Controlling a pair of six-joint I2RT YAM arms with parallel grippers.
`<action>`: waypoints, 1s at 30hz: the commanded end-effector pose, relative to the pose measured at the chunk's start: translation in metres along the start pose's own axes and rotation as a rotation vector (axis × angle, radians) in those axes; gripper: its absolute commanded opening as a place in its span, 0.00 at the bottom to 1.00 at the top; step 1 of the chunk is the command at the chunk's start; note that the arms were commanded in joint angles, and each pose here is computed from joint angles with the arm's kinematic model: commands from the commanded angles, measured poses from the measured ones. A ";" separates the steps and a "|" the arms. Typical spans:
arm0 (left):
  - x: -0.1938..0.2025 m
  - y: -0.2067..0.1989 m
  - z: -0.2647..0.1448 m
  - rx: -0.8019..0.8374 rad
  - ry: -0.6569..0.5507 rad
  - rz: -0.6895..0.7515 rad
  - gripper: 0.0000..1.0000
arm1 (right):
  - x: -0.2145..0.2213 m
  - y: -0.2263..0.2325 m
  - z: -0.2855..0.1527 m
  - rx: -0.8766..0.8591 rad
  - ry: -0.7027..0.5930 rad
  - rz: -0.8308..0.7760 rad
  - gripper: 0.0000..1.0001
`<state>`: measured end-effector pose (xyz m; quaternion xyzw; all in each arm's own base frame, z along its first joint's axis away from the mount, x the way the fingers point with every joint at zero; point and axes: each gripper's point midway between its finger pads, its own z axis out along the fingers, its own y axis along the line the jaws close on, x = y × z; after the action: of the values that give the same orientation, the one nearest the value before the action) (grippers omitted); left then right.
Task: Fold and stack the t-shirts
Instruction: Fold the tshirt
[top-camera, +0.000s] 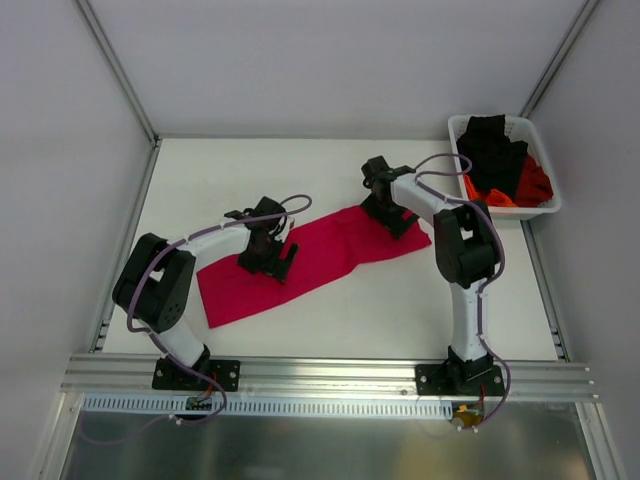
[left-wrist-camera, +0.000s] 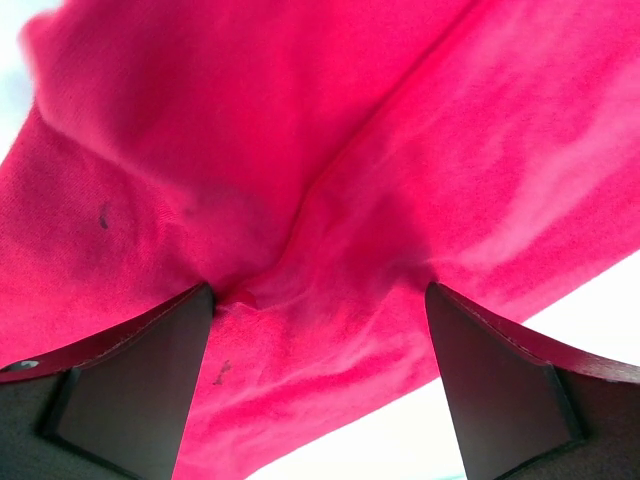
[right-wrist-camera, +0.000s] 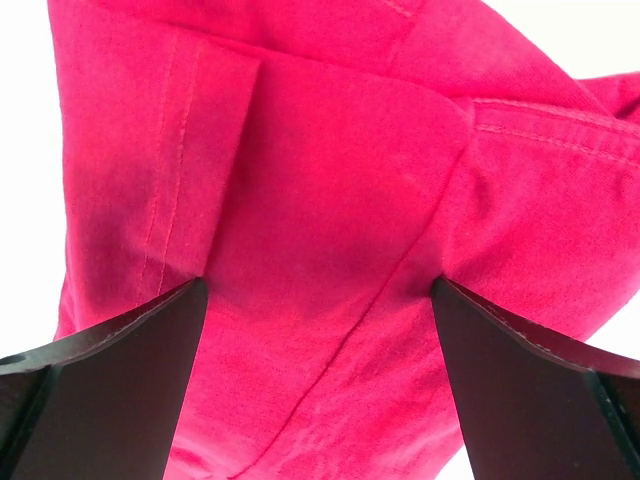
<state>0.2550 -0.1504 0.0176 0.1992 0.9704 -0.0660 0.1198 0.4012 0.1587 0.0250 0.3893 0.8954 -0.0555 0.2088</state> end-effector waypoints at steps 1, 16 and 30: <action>0.027 -0.033 0.002 0.064 0.145 -0.162 0.88 | -0.015 0.029 0.004 -0.059 -0.020 -0.144 0.99; -0.016 -0.116 -0.001 0.142 0.140 -0.450 0.86 | -0.032 0.172 0.024 -0.427 -0.035 -0.412 0.99; -0.026 -0.155 -0.011 0.130 0.096 -0.556 0.85 | -0.034 0.210 -0.030 -0.596 -0.115 -0.573 0.99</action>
<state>0.2184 -0.3028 0.0355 -0.0198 0.9879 -0.1502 0.0340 0.5632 0.2819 0.0425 0.0767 0.9387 0.1117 0.3170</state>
